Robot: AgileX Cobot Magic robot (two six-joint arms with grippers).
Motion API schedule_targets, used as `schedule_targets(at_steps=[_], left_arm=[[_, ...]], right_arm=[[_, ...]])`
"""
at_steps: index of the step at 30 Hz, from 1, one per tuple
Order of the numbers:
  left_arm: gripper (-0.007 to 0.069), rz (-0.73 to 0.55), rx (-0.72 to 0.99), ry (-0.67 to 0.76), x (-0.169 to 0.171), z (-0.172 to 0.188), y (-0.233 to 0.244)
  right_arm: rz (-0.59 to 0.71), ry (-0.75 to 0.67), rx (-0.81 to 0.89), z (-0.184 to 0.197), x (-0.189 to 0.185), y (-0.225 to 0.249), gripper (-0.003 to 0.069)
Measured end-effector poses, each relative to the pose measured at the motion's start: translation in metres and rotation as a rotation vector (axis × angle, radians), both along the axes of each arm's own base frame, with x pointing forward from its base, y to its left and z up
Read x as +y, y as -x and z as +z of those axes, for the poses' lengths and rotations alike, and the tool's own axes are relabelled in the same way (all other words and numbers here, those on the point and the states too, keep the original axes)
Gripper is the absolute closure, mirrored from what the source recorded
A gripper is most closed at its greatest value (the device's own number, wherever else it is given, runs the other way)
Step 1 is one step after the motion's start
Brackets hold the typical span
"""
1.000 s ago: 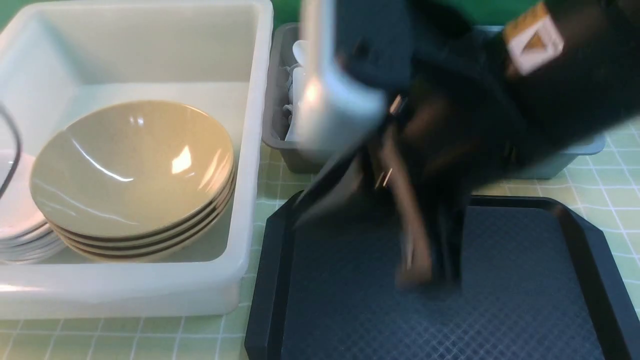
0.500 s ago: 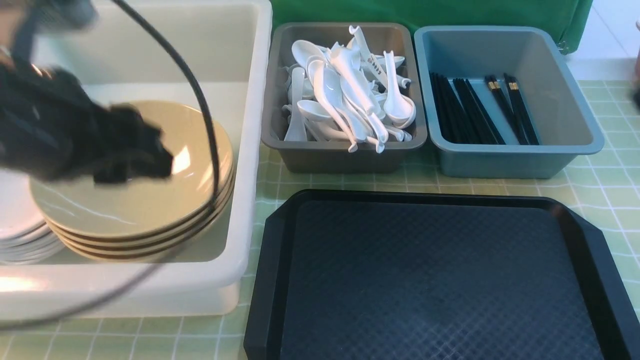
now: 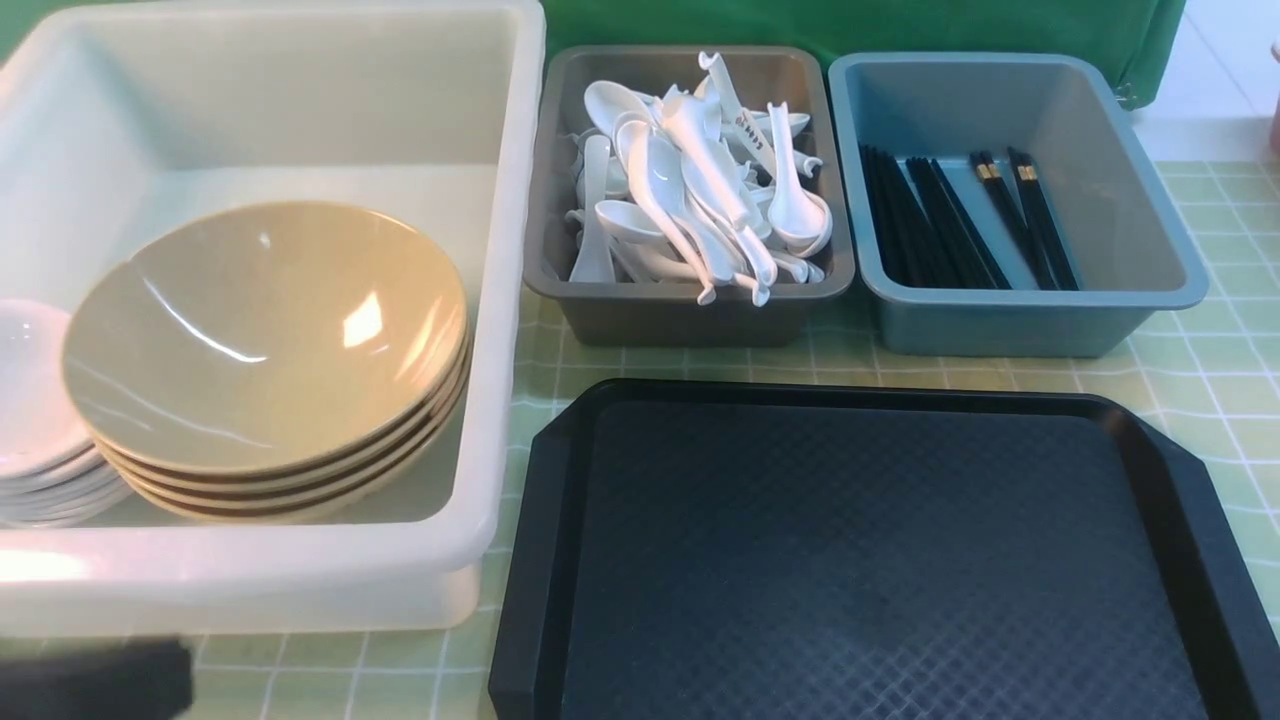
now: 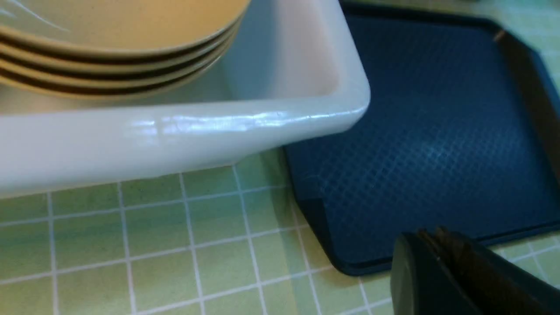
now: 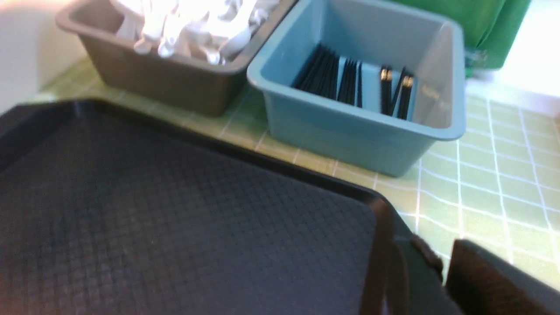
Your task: On green table put chopsticks spoon bowls plates into blue grey white boxes.
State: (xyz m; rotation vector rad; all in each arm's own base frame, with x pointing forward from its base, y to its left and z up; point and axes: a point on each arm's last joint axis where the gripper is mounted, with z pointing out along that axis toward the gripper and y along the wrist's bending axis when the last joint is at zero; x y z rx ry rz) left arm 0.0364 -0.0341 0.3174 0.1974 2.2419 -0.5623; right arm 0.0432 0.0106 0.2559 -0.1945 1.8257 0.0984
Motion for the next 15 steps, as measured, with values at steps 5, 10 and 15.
schedule_targets(at_steps=[5, 10, 15], left_arm=[[0.0627, 0.07, -0.063, 0.121, 0.007, -0.02, 0.022], [0.0627, 0.115, -0.05, 0.197, 0.009, -0.029, 0.03], [0.0627, 0.117, -0.034, 0.21, 0.009, -0.03, 0.032]], right_arm=[[-0.012, -0.054, -0.024, -0.011, 0.0, 0.005, 0.0522], [-0.015, -0.061, -0.055, -0.008, -0.001, 0.005, 0.0516], [-0.011, -0.055, -0.015, -0.012, 0.0, 0.005, 0.0514]])
